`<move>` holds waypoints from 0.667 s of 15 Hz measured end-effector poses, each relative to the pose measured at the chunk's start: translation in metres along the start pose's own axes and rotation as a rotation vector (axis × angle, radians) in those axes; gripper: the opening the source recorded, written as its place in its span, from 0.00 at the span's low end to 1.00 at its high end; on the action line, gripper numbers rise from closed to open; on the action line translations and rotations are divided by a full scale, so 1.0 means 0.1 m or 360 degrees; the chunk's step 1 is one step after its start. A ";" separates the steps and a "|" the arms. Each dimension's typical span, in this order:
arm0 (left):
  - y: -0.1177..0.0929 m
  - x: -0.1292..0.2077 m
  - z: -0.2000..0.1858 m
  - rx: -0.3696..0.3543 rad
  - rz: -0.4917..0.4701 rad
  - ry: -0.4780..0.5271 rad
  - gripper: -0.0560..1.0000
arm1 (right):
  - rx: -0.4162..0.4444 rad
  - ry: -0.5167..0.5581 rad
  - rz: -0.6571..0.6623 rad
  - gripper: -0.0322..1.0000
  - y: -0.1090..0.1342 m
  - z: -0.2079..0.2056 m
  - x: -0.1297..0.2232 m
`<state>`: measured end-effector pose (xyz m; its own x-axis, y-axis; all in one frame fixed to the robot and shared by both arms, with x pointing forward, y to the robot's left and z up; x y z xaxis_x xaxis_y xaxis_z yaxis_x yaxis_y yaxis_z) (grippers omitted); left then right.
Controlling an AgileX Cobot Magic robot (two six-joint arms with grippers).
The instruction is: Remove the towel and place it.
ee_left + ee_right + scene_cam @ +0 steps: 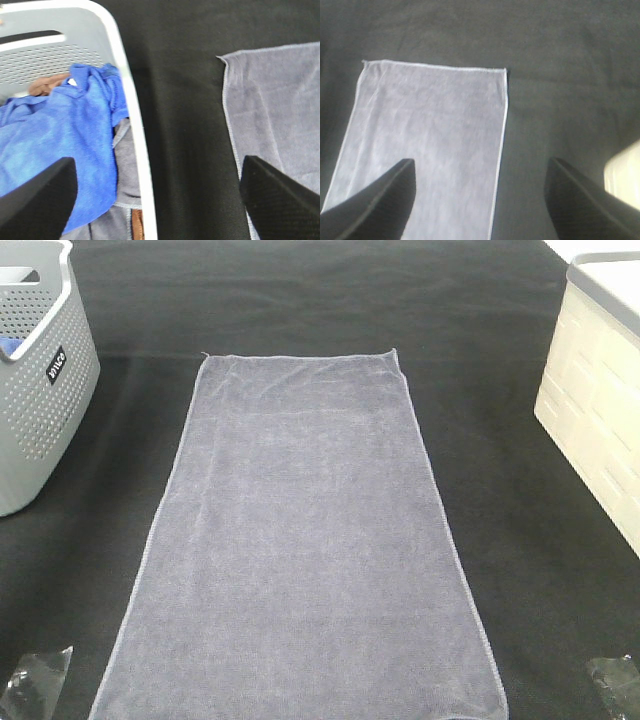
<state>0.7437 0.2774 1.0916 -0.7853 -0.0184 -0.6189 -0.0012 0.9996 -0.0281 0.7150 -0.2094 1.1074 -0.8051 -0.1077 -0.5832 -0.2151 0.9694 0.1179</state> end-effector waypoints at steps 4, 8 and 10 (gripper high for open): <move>0.03 0.44 -0.56 -0.0006 -0.0028 0.0087 0.84 | 0.0008 0.0111 0.0012 0.72 0.09 -0.68 0.66; 0.12 1.14 -1.27 -0.0034 -0.0110 0.0004 0.84 | 0.0026 0.0094 0.0000 0.72 0.19 -1.50 1.72; 0.21 1.48 -1.66 -0.0091 -0.0110 -0.0139 0.84 | 0.0035 0.0028 -0.0011 0.72 0.22 -1.76 2.18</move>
<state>0.5246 0.2996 1.1296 -0.7254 -0.0865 -0.6829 -0.0905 0.9954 -0.0299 0.4373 -0.2506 1.1239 -0.8134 -0.1182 -0.5696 -0.2087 0.9732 0.0960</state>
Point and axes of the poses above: a point on each arm's last joint axis where the gripper is mounted, z pointing out along that axis toward the gripper, y along the wrist's bending axis when the last joint is at zero, x = y × z, the point moved 8 cm from there along z, pointing out along that axis toward the gripper, and after that the axes turned 5 degrees about -z, right-handed, at the moved point
